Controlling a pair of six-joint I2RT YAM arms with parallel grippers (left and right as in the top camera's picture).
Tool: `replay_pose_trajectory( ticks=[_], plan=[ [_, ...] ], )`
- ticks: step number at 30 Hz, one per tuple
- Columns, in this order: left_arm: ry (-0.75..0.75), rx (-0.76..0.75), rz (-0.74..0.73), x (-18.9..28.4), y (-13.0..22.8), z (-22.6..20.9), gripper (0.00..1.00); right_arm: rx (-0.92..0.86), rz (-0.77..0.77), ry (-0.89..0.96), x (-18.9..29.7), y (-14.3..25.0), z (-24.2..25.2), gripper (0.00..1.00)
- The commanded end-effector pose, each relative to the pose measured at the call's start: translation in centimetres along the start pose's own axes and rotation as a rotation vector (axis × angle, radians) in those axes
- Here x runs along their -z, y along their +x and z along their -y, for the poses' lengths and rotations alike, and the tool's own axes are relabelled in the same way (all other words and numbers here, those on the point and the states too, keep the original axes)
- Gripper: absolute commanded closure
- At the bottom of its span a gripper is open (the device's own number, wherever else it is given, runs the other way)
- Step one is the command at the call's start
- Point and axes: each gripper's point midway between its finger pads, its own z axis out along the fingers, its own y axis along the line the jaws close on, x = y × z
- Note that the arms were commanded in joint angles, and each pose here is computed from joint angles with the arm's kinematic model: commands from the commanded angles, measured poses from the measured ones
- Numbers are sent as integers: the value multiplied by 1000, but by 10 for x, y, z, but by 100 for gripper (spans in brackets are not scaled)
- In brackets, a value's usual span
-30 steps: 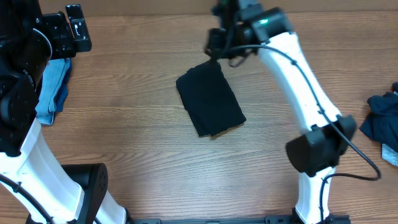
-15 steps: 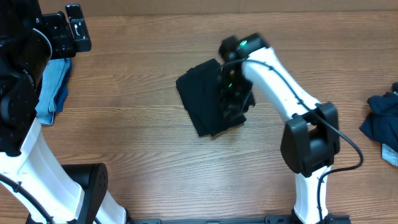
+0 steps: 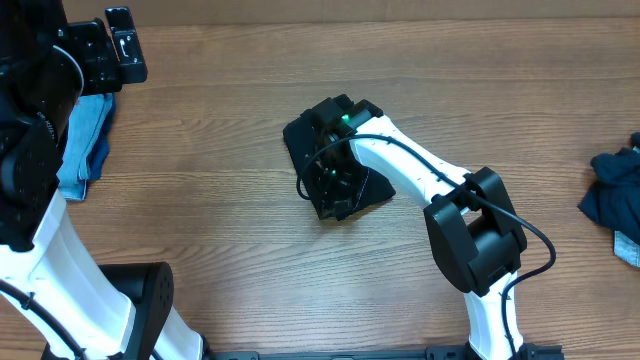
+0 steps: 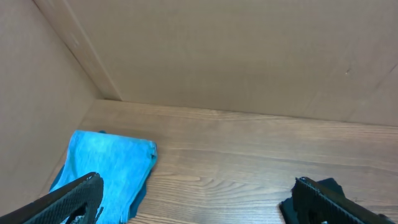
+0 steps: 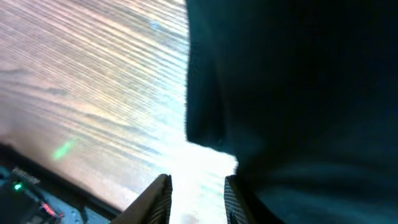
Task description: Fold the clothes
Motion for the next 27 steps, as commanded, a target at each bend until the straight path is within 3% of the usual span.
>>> replay_pose_trajectory(
  ticks=[1, 7, 9, 12, 16, 22, 27],
  plan=[
    [-4, 2, -12, -6, 1, 2, 0, 149, 144, -59, 51, -13, -31, 67],
    [-4, 2, -14, -7, 1, 2, 0, 119, 413, 8, 138, -34, -30, 66],
    [-4, 1, -15, -8, 2, 2, 0, 93, 502, 37, 170, -41, -18, 56],
    [-5, 2, -15, -8, 2, 2, 0, 37, 607, 63, 211, -46, 8, 56],
    [-4, 1, -15, -8, 2, 2, 0, -41, 757, 72, 273, -45, 49, 48],
    [-4, 1, -15, -8, 2, 2, 0, -166, 965, 102, 358, -17, 102, 41],
    [-4, 1, -15, -8, 2, 2, 0, -241, 1144, 148, 420, 36, 127, 37]
  ],
)
